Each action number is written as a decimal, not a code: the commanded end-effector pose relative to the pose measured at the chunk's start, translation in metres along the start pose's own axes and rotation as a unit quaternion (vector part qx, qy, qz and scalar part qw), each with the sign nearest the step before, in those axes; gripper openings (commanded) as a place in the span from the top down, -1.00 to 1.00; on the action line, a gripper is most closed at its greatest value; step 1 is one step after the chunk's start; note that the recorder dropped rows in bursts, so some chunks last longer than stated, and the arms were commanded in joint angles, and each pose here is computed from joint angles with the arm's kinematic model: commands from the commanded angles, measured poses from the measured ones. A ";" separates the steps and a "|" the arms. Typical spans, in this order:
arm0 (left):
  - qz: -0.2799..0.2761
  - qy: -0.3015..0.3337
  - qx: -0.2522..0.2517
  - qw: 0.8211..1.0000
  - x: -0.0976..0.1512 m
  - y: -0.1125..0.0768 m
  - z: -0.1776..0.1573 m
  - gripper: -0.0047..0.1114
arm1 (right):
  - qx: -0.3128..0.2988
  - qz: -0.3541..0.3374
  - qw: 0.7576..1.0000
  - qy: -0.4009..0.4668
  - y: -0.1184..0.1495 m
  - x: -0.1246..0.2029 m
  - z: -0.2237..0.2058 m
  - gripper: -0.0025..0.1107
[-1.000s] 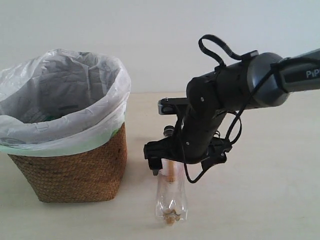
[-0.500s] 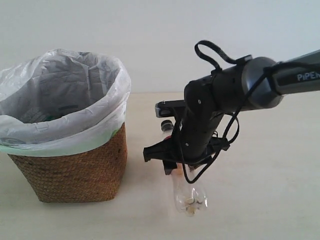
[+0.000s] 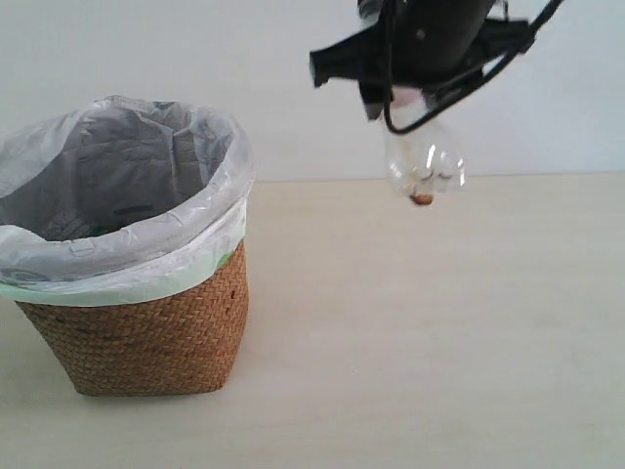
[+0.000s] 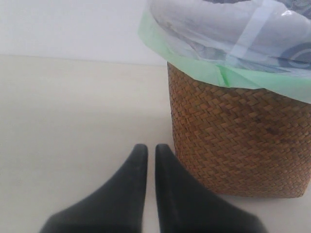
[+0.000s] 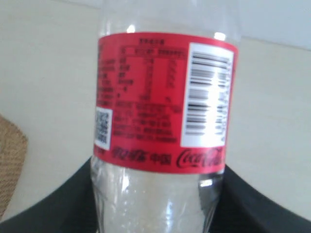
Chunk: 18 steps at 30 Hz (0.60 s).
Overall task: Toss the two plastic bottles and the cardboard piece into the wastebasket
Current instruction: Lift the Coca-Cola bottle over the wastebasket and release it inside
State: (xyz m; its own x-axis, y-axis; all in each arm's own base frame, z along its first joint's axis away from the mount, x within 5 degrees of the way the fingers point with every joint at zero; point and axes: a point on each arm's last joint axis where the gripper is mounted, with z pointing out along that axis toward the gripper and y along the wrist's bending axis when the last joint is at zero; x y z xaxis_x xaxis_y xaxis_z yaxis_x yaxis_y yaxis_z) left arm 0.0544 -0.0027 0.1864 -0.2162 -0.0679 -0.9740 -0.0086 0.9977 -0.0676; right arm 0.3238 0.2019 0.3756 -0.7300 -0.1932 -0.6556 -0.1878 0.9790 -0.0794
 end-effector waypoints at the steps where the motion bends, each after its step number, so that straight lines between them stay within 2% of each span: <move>1: -0.004 -0.001 -0.002 1.000 0.001 0.000 0.000 0.82 | 0.071 0.006 0.997 -0.012 -0.020 -0.014 -0.030 0.96; 5: -0.004 -0.001 -0.002 1.000 0.001 0.000 0.000 0.82 | 0.076 0.002 0.997 -0.006 -0.020 -0.012 -0.025 0.96; 8: -0.004 -0.001 -0.002 1.000 0.001 0.000 0.000 0.82 | 0.044 0.008 0.998 0.034 -0.008 -0.004 -0.009 0.96; 10: -0.004 -0.001 -0.002 1.000 0.001 0.000 0.000 0.82 | -0.038 0.008 0.998 0.050 0.011 -0.002 0.001 0.96; 11: -0.004 -0.001 -0.002 1.000 0.001 0.000 0.000 0.82 | -0.110 0.013 0.993 0.036 0.024 -0.004 -0.002 0.96; 13: -0.004 -0.001 -0.002 1.000 0.001 0.000 0.000 0.82 | -0.280 0.018 0.959 -0.038 0.058 -0.018 -0.021 0.89; 14: -0.004 -0.001 -0.002 1.000 0.001 0.000 0.000 0.82 | -0.330 0.007 0.940 -0.079 0.069 -0.025 -0.034 0.80; 15: -0.004 -0.001 -0.002 1.000 0.001 0.000 0.000 0.82 | -0.376 0.024 0.917 -0.129 0.080 -0.034 -0.045 0.57; 16: -0.004 -0.001 -0.002 1.000 0.001 0.000 0.000 0.82 | -0.392 0.032 0.905 -0.162 0.085 -0.039 -0.052 0.35; 17: -0.004 -0.001 -0.002 1.000 0.001 0.000 0.000 0.82 | -0.395 0.043 0.897 -0.193 0.088 -0.044 -0.057 0.05; 18: -0.004 -0.001 -0.002 1.000 0.001 0.000 0.000 0.82 | -0.392 0.051 0.894 -0.210 0.089 -0.046 -0.058 -0.36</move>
State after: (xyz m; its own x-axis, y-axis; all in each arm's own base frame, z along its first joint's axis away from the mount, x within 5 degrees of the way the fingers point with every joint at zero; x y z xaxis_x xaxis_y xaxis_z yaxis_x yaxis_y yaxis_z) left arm 0.0544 -0.0027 0.1864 -0.2162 -0.0679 -0.9740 -0.0086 0.9977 -0.0676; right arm 0.3050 0.2883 0.4137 -0.6125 -0.0649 -0.7878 -0.6081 0.6754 0.4172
